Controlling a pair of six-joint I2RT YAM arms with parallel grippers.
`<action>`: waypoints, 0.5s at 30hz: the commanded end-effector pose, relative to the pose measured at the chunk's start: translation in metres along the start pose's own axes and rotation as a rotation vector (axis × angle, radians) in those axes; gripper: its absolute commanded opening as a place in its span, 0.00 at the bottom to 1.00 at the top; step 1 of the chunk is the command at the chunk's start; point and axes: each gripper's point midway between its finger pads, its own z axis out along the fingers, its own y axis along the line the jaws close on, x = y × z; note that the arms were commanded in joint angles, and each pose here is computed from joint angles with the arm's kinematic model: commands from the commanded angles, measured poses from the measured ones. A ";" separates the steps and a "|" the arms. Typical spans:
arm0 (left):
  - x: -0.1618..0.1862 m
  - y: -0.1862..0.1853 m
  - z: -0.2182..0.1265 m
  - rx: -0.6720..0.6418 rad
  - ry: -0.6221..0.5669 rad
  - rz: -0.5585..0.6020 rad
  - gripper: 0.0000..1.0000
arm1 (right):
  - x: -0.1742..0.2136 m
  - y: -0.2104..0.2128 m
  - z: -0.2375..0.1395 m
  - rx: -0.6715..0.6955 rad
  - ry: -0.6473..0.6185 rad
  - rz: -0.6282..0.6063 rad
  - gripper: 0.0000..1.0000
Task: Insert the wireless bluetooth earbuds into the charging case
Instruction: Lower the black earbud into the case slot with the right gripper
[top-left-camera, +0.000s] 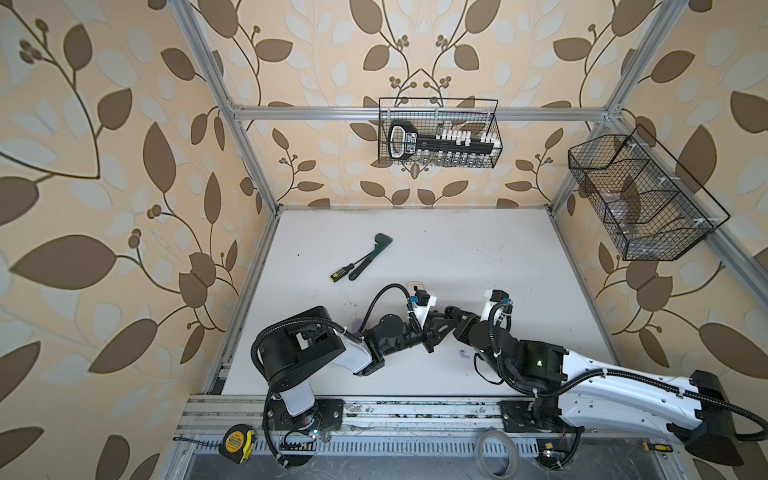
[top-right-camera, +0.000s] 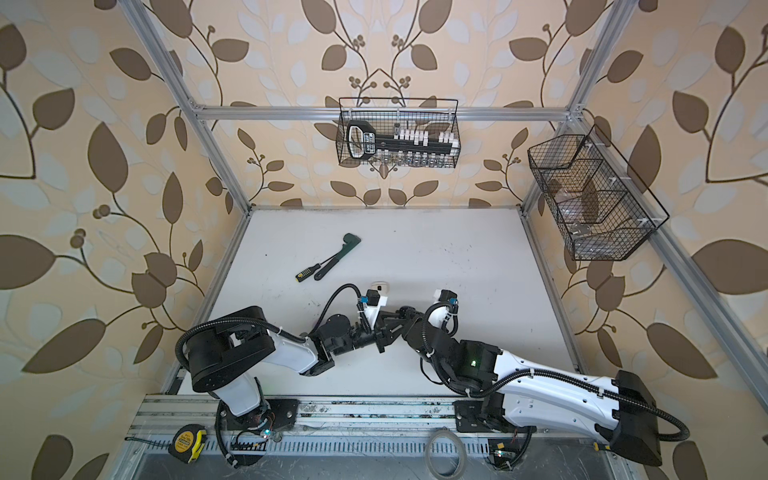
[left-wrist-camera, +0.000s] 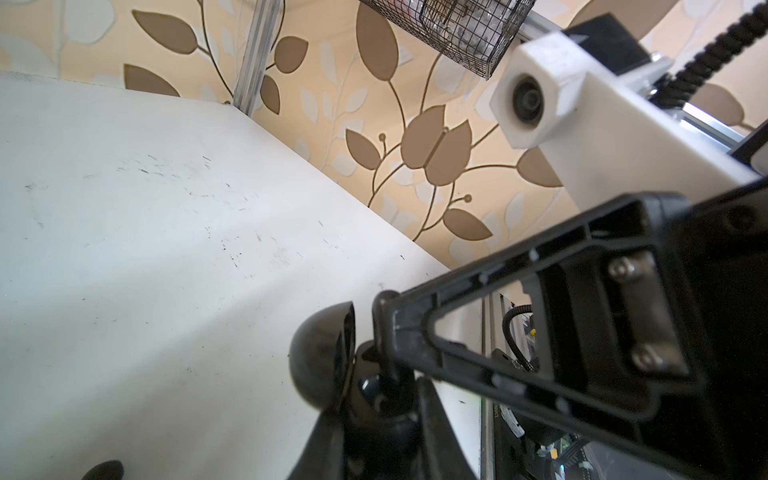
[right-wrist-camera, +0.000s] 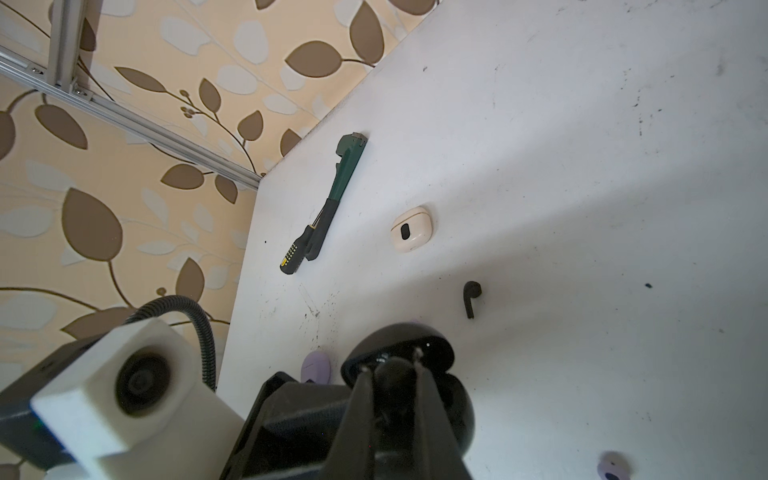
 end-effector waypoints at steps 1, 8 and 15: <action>-0.047 -0.023 -0.001 0.062 -0.152 0.046 0.00 | 0.009 -0.010 0.000 0.022 0.020 -0.012 0.07; -0.051 -0.026 -0.004 0.066 -0.161 0.065 0.00 | 0.015 -0.006 0.001 0.019 0.035 -0.024 0.07; -0.055 -0.025 -0.006 0.053 -0.170 0.096 0.00 | 0.020 -0.001 -0.004 -0.002 0.040 -0.028 0.07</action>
